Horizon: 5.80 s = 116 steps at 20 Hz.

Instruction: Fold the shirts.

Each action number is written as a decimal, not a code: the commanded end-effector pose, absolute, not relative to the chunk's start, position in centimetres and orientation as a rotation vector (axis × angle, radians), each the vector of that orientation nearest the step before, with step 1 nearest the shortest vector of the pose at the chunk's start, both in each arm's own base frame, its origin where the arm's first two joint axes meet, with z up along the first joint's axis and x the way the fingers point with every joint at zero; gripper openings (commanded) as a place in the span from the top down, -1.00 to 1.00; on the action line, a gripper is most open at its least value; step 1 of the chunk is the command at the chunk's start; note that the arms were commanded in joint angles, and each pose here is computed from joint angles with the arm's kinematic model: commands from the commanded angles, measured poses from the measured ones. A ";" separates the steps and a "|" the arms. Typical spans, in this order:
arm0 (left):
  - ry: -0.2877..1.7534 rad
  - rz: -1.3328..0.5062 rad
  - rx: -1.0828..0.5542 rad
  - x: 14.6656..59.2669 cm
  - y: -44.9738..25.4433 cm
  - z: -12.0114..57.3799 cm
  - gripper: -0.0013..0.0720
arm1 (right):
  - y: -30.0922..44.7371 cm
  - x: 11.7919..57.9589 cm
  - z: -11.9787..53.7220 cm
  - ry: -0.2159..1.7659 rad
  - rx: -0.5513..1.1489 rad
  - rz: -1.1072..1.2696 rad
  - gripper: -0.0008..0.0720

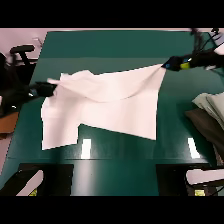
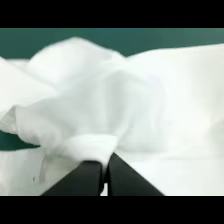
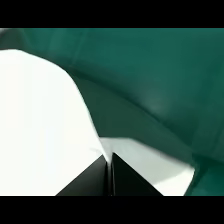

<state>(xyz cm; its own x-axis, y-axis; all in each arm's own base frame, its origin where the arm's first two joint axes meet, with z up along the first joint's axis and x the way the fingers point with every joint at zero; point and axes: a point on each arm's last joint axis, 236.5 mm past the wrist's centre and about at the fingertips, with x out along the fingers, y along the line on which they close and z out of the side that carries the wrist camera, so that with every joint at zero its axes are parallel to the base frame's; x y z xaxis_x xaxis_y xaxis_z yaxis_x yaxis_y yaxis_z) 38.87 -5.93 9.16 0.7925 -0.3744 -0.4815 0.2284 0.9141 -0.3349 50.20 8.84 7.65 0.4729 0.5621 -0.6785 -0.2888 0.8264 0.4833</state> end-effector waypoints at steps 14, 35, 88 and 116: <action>0.648 0.002 -0.309 41.2 11.2 8.9 -0.94 | 2.0 52.2 11.4 0.915 0.403 0.558 -0.31; 1.288 -0.182 -0.860 30.0 6.7 -8.2 -0.67 | 4.6 40.7 6.8 1.020 0.527 0.516 -0.30; 1.412 -0.444 -0.632 29.3 -0.6 -7.6 0.90 | 15.5 26.1 -8.2 1.427 0.697 0.430 0.94; -0.143 -0.484 0.203 20.8 -11.2 53.8 0.91 | 6.7 28.7 47.1 0.110 0.165 0.418 0.94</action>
<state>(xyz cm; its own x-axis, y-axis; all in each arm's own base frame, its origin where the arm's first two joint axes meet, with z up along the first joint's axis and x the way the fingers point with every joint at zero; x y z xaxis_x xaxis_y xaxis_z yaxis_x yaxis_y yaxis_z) 18.43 -11.83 55.71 0.8746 -0.4486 0.1838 0.3856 0.8736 0.2970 25.48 7.59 49.98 0.9214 0.3854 0.0501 -0.3886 0.9107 0.1401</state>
